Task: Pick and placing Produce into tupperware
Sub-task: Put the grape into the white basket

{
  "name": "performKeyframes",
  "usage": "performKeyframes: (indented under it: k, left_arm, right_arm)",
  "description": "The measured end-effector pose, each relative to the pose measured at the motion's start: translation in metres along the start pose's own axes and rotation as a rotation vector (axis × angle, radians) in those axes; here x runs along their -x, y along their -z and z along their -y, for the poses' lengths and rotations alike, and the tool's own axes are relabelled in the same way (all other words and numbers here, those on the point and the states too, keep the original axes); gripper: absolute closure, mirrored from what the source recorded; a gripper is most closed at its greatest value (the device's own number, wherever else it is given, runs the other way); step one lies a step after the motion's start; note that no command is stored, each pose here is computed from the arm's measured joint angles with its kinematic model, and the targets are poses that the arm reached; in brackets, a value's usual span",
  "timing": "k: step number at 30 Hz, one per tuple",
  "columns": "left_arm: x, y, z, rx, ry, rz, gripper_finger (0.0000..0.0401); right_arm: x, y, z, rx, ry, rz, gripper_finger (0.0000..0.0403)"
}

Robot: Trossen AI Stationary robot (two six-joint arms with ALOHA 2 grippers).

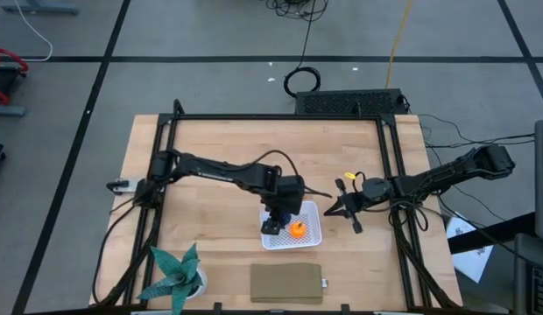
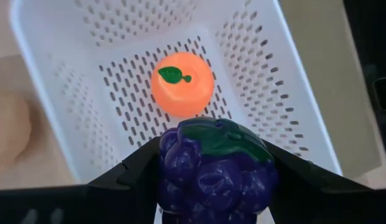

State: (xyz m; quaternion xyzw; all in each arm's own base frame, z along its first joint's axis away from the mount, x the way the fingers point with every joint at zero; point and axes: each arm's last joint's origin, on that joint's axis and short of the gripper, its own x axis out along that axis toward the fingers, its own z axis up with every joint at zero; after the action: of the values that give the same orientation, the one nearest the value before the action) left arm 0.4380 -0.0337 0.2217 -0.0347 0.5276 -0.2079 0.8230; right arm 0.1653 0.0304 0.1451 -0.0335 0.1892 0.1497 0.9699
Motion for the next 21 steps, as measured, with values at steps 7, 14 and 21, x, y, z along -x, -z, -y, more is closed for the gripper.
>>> performKeyframes:
  k: [7,14,21]
  left_arm:
    - [-0.002,0.000,0.002,-0.048,0.002,-0.002,0.0190]
    - [-0.008,-0.001,0.017,-0.195,-0.010,-0.016,0.0174]
    - [-0.008,-0.002,0.017,-0.293,-0.081,-0.029,0.0173]
  right_arm:
    - [0.000,0.000,0.000,0.000,0.000,0.000,0.0397]
    - [0.000,0.000,0.000,0.002,0.000,0.000,0.0397]
    - [0.000,0.000,0.000,0.001,0.000,0.000,0.0397]
